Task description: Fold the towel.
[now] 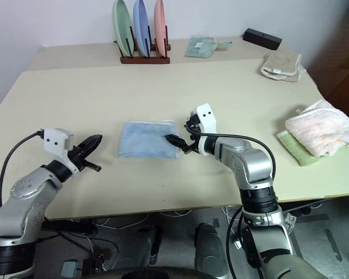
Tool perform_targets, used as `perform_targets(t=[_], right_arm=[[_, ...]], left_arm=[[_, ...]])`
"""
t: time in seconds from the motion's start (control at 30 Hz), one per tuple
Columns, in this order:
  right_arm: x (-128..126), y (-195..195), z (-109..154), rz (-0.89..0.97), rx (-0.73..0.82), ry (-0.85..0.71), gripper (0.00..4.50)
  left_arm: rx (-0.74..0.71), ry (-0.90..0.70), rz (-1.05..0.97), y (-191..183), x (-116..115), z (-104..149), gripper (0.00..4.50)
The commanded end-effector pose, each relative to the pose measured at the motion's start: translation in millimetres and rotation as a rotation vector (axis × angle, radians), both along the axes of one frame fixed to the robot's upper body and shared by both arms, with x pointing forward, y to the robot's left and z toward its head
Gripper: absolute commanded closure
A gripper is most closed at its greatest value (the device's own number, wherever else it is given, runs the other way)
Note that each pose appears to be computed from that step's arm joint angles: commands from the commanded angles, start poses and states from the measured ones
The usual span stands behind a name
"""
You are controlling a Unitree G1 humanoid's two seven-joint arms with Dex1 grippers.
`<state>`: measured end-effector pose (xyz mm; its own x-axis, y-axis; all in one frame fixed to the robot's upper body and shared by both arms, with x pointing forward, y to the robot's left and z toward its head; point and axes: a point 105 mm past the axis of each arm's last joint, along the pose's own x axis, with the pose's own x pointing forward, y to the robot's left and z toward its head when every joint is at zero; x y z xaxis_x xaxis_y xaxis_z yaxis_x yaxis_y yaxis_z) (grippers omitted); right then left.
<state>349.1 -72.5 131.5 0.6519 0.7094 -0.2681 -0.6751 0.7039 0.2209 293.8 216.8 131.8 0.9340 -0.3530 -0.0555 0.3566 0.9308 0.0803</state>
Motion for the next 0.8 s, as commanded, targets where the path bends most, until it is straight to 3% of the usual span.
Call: perform_targets(t=[0.03, 0.27, 0.37, 0.6, 0.7, 0.8], right_arm=[[5.5, 7.4, 3.6, -0.015, 0.06, 0.061, 0.06], [9.7, 25.9, -15.2, 0.021, 0.054, 0.148, 0.06], [8.2, 37.4, -8.6, 0.061, 0.095, 0.144, 0.87], [6.3, 42.2, 2.8, 0.078, 0.171, 0.147, 4.38], [7.6, 36.5, 12.6, 0.056, 0.23, 0.143, 4.46], [16.0, 17.6, 42.3, -0.019, 0.334, 0.081, 4.46]], left_arm=[[0.002, -0.067, 0.02, 8.9, -6.2, 16.5, 4.5], [-0.015, -0.007, -0.111, -14.6, -23.7, 6.1, 4.5], [-0.014, 0.011, -0.135, -18.3, -31.1, 3.4, 4.5], [-0.003, 0.014, -0.137, -19.5, -34.5, 4.5, 4.5], [-0.01, 0.015, -0.141, -22.3, -34.3, 4.2, 4.5], [-0.007, 0.013, -0.163, -28.9, -31.9, 3.9, 4.5]])
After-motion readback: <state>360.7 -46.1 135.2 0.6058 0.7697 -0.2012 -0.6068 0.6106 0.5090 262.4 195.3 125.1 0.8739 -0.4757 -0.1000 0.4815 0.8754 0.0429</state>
